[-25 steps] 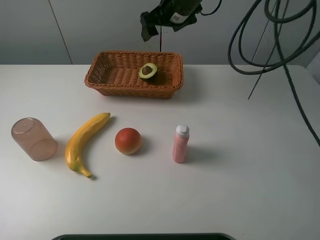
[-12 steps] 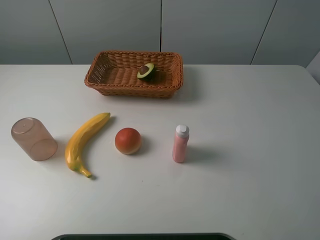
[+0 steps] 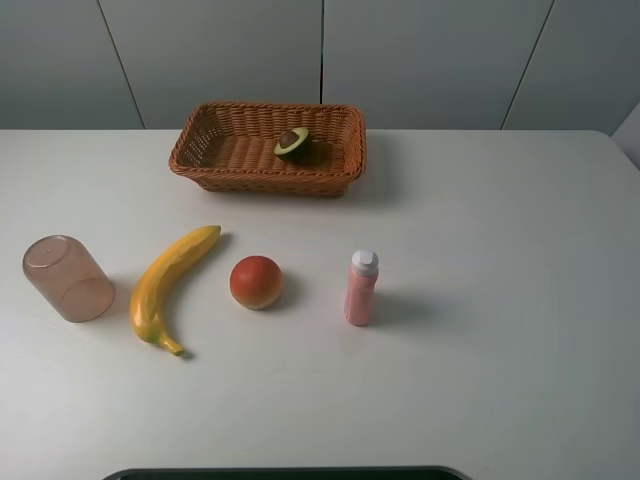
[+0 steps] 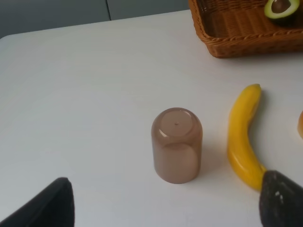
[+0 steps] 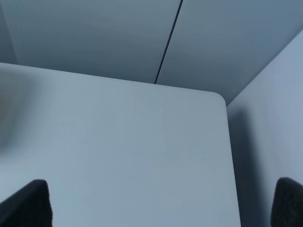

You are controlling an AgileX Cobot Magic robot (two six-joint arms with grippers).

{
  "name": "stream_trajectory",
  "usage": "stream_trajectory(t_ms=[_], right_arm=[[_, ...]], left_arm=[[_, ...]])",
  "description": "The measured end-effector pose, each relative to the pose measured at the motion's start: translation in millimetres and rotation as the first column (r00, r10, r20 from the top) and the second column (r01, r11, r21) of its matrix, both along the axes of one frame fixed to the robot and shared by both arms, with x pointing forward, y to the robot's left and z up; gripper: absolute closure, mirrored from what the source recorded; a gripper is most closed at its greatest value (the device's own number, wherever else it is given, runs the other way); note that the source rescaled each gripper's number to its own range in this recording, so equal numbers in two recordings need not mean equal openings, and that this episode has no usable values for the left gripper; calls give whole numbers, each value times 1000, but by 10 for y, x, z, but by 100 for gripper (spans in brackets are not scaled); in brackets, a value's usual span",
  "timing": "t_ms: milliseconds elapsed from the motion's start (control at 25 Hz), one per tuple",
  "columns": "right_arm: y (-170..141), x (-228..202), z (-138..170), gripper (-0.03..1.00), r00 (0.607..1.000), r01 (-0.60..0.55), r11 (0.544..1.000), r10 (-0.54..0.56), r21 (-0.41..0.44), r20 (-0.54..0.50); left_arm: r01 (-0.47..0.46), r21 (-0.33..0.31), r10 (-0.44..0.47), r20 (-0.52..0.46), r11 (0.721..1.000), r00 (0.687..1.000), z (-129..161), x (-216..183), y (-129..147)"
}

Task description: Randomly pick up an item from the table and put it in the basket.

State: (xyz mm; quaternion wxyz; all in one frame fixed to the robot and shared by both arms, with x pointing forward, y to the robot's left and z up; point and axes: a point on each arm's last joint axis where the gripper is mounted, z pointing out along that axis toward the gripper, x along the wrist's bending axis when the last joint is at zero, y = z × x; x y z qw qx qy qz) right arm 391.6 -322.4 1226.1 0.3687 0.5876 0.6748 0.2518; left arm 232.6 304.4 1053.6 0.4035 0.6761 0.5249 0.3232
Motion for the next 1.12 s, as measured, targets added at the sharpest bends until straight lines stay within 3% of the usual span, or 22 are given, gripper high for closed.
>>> stream_trajectory(t_ms=[200,360,680,1120], right_arm=[[122,-713,-336,-3,998,8,1000,-7,-24,55],[205,-1042,-715,-3,998,-4,1000,4,-4,65],[324,-1241,-1392,-3,998,-34,993,27,112,64],[347,-1387,-1693,-3,996,-78,986,72,145,46]], left_arm=[[3,6,-3,1,1000,1000,0,0,0],[3,6,-3,1,1000,1000,0,0,0],[3,6,-3,1,1000,1000,0,0,0],[3,6,-3,1,1000,1000,0,0,0]])
